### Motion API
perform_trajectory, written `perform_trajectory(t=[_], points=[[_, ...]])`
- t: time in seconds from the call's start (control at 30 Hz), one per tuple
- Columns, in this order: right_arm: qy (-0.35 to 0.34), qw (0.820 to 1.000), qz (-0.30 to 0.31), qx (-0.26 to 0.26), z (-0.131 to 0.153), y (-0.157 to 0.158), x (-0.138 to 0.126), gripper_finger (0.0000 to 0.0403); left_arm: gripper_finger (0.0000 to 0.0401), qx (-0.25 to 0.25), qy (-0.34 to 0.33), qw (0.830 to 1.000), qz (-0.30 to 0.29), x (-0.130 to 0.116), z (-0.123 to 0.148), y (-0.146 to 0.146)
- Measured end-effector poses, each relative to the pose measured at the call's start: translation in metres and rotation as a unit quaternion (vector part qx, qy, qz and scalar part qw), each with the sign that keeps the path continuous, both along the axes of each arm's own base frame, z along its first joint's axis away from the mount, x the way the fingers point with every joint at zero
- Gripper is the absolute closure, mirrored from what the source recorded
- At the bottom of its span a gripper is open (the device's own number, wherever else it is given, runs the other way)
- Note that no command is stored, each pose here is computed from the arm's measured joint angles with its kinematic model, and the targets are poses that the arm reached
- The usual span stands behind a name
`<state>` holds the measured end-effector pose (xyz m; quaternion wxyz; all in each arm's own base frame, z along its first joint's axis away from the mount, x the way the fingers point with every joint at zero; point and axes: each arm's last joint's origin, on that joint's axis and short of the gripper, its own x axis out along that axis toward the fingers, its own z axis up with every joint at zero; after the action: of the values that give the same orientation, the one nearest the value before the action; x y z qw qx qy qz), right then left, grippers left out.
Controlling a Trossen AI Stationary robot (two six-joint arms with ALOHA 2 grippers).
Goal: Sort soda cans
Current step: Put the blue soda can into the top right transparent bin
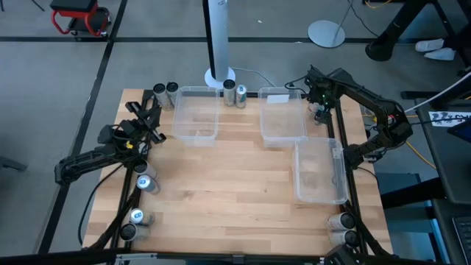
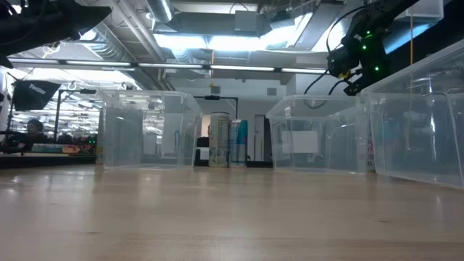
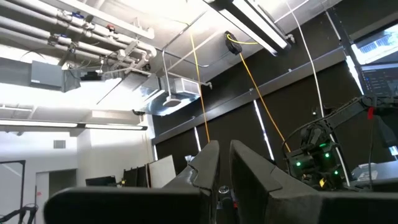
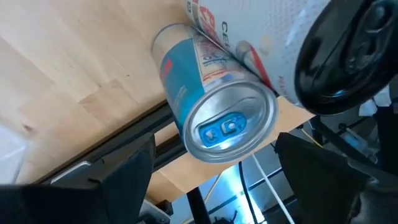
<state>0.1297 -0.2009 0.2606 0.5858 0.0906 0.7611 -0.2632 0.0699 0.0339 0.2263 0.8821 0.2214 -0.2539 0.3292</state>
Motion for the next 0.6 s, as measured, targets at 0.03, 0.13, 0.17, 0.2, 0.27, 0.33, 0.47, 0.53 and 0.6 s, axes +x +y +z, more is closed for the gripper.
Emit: perform_trajectory(t=[0.03, 0.13, 0.17, 0.2, 0.27, 0.33, 0.47, 0.53, 0.6], points=[[-0.001, 1.000, -0.001, -0.002, -0.002, 0.000, 0.000, 0.0068, 0.0370, 0.000, 0.000, 1.000, 0.000, 0.000, 0.000, 0.000], [-0.004, 1.000, -0.002, -0.008, -0.010, -0.001, 0.000, 0.0068, 0.0370, 0.000, 0.000, 1.000, 0.000, 0.000, 0.000, 0.000], [-0.006, 1.000, -0.002, -0.006, -0.013, 0.000, 0.000, 0.0068, 0.0370, 0.000, 0.000, 1.000, 0.000, 0.000, 0.000, 0.000], [-0.006, 1.000, -0.001, -0.005, -0.016, 0.000, 0.000, 0.0068, 0.0370, 0.000, 0.000, 1.000, 0.000, 0.000, 0.000, 0.000], [-0.005, 1.000, 0.002, -0.003, -0.020, 0.000, 0.000, 0.0068, 0.0370, 0.000, 0.000, 1.000, 0.000, 0.000, 0.000, 0.000], [-0.004, 1.000, 0.005, -0.005, -0.023, 0.000, 0.000, 0.0068, 0.0370, 0.000, 0.000, 1.000, 0.000, 0.000, 0.000, 0.000], [-0.018, 1.000, 0.008, -0.004, -0.030, 0.000, 0.001, 0.0068, 0.0370, 0.000, 0.000, 1.000, 0.000, 0.000, 0.000, 0.000], [-0.025, 1.000, 0.013, 0.000, -0.033, 0.000, 0.001, 0.0068, 0.0370, 0.000, 0.000, 1.000, 0.000, 0.000, 0.000, 0.000], [-0.034, 0.999, 0.019, 0.003, -0.035, 0.000, 0.002, 0.0068, 0.0370, 0.000, 0.000, 1.000, 0.000, 0.000, 0.000, 0.000]])
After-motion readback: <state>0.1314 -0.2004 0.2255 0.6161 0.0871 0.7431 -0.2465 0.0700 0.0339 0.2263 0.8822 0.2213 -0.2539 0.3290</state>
